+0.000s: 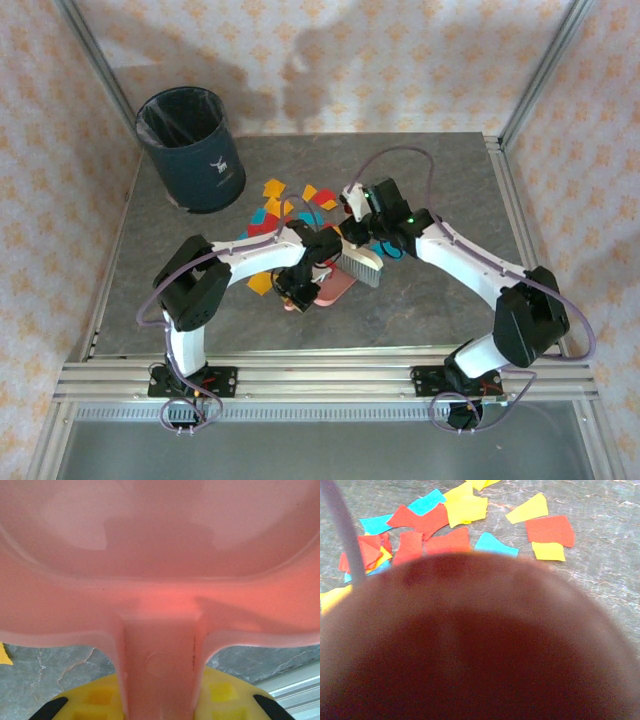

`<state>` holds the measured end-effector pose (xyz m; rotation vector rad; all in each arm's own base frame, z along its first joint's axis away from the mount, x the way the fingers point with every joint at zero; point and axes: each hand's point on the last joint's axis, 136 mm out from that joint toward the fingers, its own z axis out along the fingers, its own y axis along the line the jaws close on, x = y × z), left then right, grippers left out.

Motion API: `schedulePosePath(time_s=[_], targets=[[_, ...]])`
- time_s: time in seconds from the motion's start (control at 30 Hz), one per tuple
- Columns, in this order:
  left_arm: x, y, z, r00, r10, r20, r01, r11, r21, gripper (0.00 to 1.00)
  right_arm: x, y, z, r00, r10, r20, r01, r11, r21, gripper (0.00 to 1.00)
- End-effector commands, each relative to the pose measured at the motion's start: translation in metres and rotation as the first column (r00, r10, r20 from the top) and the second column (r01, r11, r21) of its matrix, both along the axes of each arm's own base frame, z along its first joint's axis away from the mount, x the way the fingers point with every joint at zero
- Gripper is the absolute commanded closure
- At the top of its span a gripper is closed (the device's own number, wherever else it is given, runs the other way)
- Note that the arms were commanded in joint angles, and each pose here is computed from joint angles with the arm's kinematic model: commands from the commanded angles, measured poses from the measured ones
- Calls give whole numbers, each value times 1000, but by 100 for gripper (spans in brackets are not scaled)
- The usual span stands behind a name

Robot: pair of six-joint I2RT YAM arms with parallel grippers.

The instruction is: Sweep away the paper scraps from the table

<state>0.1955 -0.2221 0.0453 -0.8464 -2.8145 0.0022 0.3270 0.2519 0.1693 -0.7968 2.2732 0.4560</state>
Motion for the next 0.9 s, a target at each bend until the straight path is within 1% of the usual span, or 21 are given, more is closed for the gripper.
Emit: schedulePosePath(time_s=[0.0,0.1,0.23,0.33,0.47,0.5,0.6,0.67,0.73,0.87], targets=[[0,-6,-1,1000,-14,-18,14,1000,-16,100,-14,0,13,1000,7,-8,-7,999,45,100],[0,-6,1,1000,-28,-14,28,999,-23,100,-11,-7,26,998,-47,40,44,997,68,100],[1,-4,4,998,-61,10,61,998,-21,100,-4,-24,42,979,-153,134,140,985,103,100],[0,-4,7,995,-97,24,97,995,-16,100,1,-42,50,948,-242,205,224,969,109,100],[-3,-7,8,989,-149,26,149,989,-10,100,10,-72,53,882,-374,287,368,927,75,100],[-3,-8,7,988,-154,27,154,988,-9,100,10,-82,63,854,-411,319,404,910,91,100],[-3,-12,5,985,-170,20,170,985,-11,100,13,-111,68,771,-509,382,526,848,69,100],[-4,-15,5,983,-185,13,186,983,-14,100,14,-133,69,704,-570,423,615,787,38,100],[-5,-19,6,980,-200,5,200,979,-23,100,15,-151,71,651,-614,446,679,734,18,100],[-5,-21,0,975,-219,-31,218,976,-14,100,15,-190,68,544,-705,456,788,615,10,100]])
